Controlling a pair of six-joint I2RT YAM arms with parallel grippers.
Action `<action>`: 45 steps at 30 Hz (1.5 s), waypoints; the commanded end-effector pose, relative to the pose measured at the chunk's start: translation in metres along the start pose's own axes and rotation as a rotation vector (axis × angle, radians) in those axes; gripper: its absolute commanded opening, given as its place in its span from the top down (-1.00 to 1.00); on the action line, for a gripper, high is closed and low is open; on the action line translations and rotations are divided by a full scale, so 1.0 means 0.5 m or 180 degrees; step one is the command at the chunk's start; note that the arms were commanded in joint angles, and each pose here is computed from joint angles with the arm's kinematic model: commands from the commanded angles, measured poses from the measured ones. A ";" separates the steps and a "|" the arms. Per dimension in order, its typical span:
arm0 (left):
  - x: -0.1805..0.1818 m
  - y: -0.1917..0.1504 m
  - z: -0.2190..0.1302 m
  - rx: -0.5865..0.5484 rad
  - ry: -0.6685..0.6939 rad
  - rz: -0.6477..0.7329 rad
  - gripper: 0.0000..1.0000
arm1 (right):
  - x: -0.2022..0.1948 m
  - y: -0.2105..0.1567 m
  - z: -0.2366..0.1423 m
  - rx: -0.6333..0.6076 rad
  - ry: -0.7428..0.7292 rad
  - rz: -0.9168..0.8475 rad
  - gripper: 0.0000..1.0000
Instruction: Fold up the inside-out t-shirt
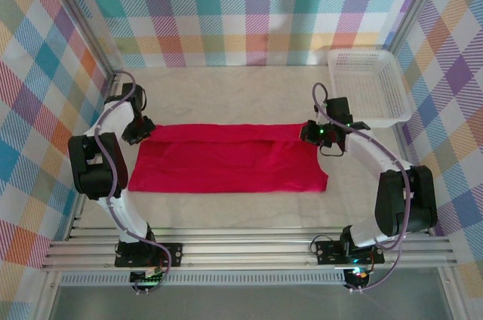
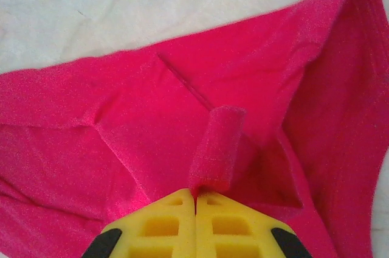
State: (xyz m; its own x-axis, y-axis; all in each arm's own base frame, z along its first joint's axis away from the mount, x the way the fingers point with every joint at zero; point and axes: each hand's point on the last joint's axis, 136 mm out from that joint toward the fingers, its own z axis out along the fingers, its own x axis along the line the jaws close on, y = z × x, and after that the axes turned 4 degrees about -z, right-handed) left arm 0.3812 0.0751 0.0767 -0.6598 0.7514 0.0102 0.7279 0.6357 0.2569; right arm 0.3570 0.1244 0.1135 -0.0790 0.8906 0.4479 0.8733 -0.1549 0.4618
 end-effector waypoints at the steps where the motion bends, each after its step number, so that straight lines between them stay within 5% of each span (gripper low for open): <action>1: 0.027 0.013 -0.022 -0.0174 0.0096 -0.0115 0.80 | -0.003 0.001 -0.018 -0.0131 -0.0076 -0.0117 1.00; 15: 0.036 0.026 -0.080 -0.0321 -0.0019 -0.0191 0.79 | -0.013 -0.003 -0.067 -0.0252 -0.0257 -0.0182 1.00; 31: 0.097 -0.093 0.026 0.0031 0.0267 -0.0327 0.76 | -0.080 -0.151 0.006 0.0102 -0.0293 0.0571 0.98; 36: 0.089 -0.069 -0.007 -0.0148 0.0179 -0.0386 0.52 | -0.067 -0.113 -0.026 -0.0004 -0.0368 0.0508 0.22; 42: -0.035 -0.044 -0.099 -0.0518 -0.0589 -0.0245 0.12 | -0.012 -0.042 -0.035 -0.0073 -0.0294 0.0286 0.08; 45: -0.099 -0.064 -0.103 -0.0406 -0.0921 -0.0196 0.10 | 0.043 -0.020 0.016 0.0061 -0.0219 -0.0041 -0.09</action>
State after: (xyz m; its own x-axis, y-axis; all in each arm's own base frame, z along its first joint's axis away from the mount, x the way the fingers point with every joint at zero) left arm 0.3586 0.0400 0.1063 -0.6651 0.7323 -0.1466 0.6475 0.6633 0.3752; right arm 0.3417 0.1226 0.1192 0.0281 0.9071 0.4199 0.8575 -0.2377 0.4562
